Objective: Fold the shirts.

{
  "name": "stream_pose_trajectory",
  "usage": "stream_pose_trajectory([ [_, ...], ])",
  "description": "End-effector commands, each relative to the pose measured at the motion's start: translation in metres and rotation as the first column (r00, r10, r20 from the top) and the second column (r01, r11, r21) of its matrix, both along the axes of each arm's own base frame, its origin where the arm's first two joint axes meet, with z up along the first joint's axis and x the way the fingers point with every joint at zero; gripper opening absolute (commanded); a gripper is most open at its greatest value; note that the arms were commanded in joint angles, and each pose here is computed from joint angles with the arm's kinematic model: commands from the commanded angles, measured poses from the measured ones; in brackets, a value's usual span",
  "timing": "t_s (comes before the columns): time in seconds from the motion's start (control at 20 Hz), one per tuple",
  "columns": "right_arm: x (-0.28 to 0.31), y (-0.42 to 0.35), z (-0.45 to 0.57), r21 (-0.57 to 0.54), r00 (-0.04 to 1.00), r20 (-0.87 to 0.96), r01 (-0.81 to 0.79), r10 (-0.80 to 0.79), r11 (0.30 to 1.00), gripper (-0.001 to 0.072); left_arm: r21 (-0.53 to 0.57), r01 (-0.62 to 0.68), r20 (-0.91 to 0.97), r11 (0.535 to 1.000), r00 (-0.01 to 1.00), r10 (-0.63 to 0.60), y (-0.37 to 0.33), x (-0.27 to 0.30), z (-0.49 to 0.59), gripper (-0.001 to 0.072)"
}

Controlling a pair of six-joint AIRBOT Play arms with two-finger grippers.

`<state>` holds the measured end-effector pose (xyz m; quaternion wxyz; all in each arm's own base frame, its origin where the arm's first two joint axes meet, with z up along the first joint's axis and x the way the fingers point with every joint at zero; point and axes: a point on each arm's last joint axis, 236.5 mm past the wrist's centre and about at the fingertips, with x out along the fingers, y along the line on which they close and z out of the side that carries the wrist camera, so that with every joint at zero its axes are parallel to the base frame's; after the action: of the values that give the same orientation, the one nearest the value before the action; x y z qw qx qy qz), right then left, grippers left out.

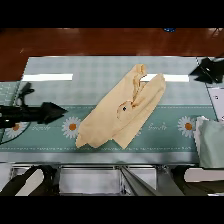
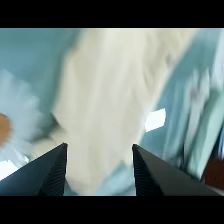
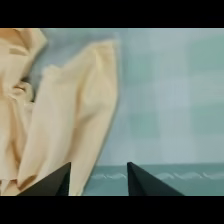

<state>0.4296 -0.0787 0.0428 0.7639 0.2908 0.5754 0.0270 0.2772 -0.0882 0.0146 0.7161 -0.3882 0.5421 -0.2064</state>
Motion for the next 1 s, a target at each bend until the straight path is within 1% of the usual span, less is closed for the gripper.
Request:
stream_pose_trajectory([
  [0.0, -0.071, -0.014, -0.041, -0.026, 0.986, -0.068, 0.149, -0.151, 0.988, 0.0413, 0.026, -0.207, -0.037, 0.978, 0.977, 0.208, 0.057, 0.014, -0.002, 0.0501],
  [0.05, -0.092, 0.005, -0.061, 0.003, 0.987, -0.076, 0.143, -0.142, 0.990, 0.0413, -0.019, -0.128, -0.090, 0.992, 0.988, 0.126, 0.039, -0.003, -0.007, 0.0502],
  [0.1, -0.110, 0.024, -0.076, 0.034, 0.989, -0.082, 0.124, -0.121, 0.992, 0.0412, -0.061, -0.047, -0.139, 0.997, 0.990, 0.038, 0.018, -0.022, -0.012, 0.0501],
  [0.15, -0.129, 0.043, -0.089, 0.071, 0.989, -0.096, 0.121, -0.114, 0.990, 0.0411, -0.083, 0.007, -0.172, 0.997, 0.985, -0.021, 0.001, -0.035, -0.018, 0.0502],
  [0.2, -0.145, 0.057, -0.100, 0.096, 0.988, -0.112, 0.115, -0.104, 0.989, 0.0408, -0.105, 0.074, -0.205, 0.992, 0.974, -0.095, -0.019, -0.051, -0.023, 0.0501],
  [0.3, -0.171, 0.074, -0.112, 0.121, 0.985, -0.142, 0.111, -0.094, 0.986, 0.0408, -0.138, 0.218, -0.257, 0.966, 0.934, -0.247, -0.052, -0.086, -0.031, 0.0501],
  [0.35, -0.179, 0.079, -0.113, 0.124, 0.985, -0.146, 0.111, -0.093, 0.986, 0.0408, -0.133, 0.278, -0.279, 0.951, 0.911, -0.305, -0.063, -0.101, -0.037, 0.0502],
  [0.4, -0.184, 0.082, -0.113, 0.126, 0.985, -0.145, 0.111, -0.092, 0.986, 0.0408, -0.111, 0.312, -0.304, 0.943, 0.893, -0.331, -0.068, -0.110, -0.044, 0.0501],
  [0.5, -0.191, 0.090, -0.110, 0.144, 0.986, -0.143, 0.106, -0.085, 0.984, 0.0408, -0.026, 0.342, -0.345, 0.939, 0.879, -0.329, -0.068, -0.116, -0.062, 0.0501],
  [0.6, -0.198, 0.098, -0.110, 0.170, 0.984, -0.163, 0.099, -0.071, 0.980, 0.0408, 0.022, 0.320, -0.353, 0.947, 0.889, -0.293, -0.070, -0.108, -0.074, 0.0501],
  [0.75, -0.203, 0.115, -0.113, 0.184, 0.985, -0.173, 0.049, -0.016, 0.982, 0.0408, 0.004, 0.257, -0.312, 0.966, 0.919, -0.243, -0.092, -0.086, -0.079, 0.0501],
  [0.85, -0.207, 0.130, -0.118, 0.179, 0.982, -0.185, 0.006, 0.028, 0.984, 0.0408, -0.003, 0.252, -0.318, 0.968, 0.917, -0.240, -0.110, -0.083, -0.091, 0.0500],
  [0.9, -0.210, 0.139, -0.122, 0.176, 0.980, -0.195, -0.008, 0.043, 0.984, 0.0408, -0.005, 0.257, -0.322, 0.966, 0.914, -0.245, -0.118, -0.082, -0.097, 0.0479],
  [0.95, -0.212, 0.146, -0.124, 0.174, 0.977, -0.203, -0.023, 0.059, 0.984, 0.0408, -0.014, 0.267, -0.310, 0.964, 0.915, -0.258, -0.126, -0.079, -0.100, 0.0281],
])
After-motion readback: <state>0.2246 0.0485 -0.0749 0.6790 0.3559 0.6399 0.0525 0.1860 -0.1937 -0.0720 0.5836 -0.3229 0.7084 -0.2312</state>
